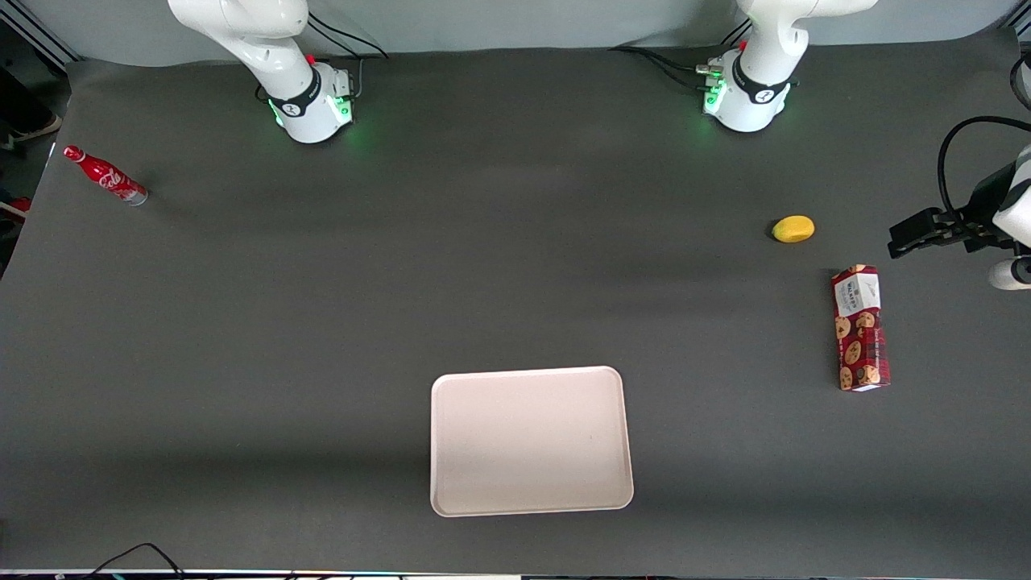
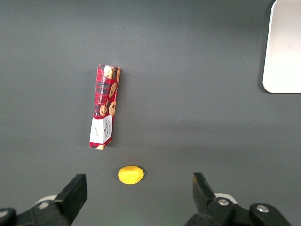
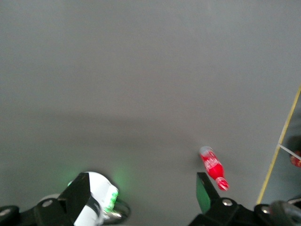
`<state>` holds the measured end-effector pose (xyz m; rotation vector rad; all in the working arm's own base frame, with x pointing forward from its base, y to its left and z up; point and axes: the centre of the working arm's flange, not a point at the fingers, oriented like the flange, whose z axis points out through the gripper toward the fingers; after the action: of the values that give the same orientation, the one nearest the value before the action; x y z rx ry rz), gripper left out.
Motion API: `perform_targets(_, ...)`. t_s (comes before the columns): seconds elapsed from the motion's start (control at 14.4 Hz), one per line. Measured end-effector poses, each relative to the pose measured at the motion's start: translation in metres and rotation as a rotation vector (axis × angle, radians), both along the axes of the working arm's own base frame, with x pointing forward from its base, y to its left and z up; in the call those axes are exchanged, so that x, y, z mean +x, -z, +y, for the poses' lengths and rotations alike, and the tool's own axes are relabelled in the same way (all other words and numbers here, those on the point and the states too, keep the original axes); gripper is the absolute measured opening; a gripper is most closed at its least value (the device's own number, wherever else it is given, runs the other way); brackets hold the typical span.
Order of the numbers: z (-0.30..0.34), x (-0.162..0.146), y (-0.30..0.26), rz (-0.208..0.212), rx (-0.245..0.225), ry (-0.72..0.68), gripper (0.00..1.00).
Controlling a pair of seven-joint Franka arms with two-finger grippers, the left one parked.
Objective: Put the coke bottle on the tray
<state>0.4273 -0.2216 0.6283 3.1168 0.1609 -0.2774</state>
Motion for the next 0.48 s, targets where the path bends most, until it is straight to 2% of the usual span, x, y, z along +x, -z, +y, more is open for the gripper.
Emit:
perform_targets(0.21,-0.077,-0.056,0.057,-0.009,0.045,-0.004,1.00)
perform_targets(0.48,-0.127,-0.113,0.152,-0.022,0.095,-0.023,1.00)
